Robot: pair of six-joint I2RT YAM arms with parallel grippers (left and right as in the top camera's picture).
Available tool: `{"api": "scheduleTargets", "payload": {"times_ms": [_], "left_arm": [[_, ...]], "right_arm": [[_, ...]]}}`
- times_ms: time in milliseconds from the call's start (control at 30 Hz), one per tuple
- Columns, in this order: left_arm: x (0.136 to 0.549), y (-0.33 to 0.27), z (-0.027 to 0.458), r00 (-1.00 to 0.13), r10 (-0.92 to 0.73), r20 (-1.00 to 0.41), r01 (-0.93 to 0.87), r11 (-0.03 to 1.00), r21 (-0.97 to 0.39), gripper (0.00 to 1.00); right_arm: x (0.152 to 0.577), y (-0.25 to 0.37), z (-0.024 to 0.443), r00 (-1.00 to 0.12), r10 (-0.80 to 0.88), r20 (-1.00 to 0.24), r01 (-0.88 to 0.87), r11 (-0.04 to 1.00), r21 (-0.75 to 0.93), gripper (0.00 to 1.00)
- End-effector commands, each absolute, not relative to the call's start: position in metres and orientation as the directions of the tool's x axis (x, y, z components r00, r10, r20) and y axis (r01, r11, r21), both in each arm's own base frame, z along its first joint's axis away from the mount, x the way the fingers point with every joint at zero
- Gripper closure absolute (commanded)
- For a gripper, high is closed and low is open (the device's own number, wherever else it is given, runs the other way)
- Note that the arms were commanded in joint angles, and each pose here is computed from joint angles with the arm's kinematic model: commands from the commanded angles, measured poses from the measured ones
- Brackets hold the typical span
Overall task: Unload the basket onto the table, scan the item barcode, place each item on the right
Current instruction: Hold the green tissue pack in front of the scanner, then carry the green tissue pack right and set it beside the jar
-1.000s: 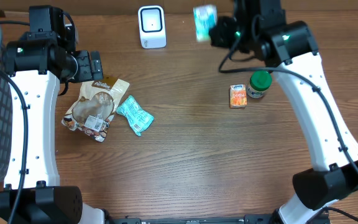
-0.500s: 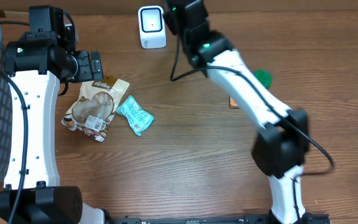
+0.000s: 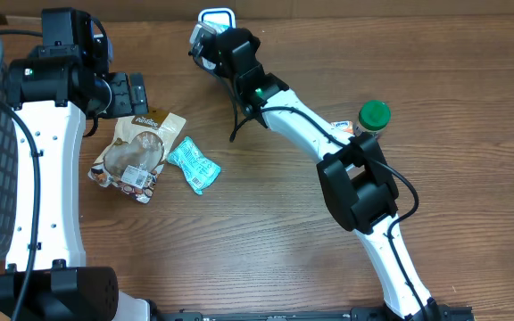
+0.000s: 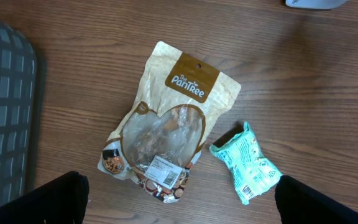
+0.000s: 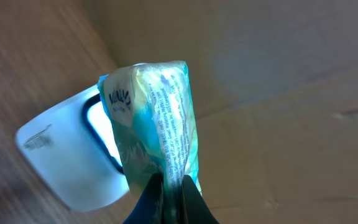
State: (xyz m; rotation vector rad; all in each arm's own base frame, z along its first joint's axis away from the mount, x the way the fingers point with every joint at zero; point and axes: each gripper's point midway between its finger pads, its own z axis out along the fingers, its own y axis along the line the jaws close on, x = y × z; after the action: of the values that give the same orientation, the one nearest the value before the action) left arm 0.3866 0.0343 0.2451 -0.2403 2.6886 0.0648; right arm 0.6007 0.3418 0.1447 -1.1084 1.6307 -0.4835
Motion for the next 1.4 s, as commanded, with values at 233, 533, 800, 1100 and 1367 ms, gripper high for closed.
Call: {"api": "scheduleTargets", "payload": {"times_ms": [233,533,800,1100,1367], "left_arm": [[0.387,0.034,0.254,-0.876,-0.169,-0.453,-0.187,0.982,-0.004,0.0],[0.387,0.034,0.254,-0.876,-0.169,-0.453,-0.187,0.982,-0.004,0.01],[0.387,0.034,0.254,-0.876,-0.169,-0.453,-0.187,0.982,-0.004,0.0],[0.387,0.034,0.254,-0.876,-0.169,-0.452,-0.187,0.982,-0.004,0.01],[0.387,0.034,0.254,-0.876,-0.168,-0.453,-0.187,0.982,-0.004,0.0]], "right_arm": [[0.603,0.344,0.143,0.0,-0.85,-0.526,-0.418,0.478,-0.773,0.96],[0.604,0.344,0.149,-0.026,-0.803,-0.595,-0.403,0.553,-0.729,0.96],[0.594,0.338,0.222,-0.068,-0.608,-0.791,-0.345,0.758,-0.553,0.96],[0.522,0.308,0.302,-0.372,-0.196,-0.908,-0.373,0.927,-0.047,0.96],[0.414,0.224,0.247,-0.848,0.046,-0.528,-0.036,0.989,0.145,0.96]]}}
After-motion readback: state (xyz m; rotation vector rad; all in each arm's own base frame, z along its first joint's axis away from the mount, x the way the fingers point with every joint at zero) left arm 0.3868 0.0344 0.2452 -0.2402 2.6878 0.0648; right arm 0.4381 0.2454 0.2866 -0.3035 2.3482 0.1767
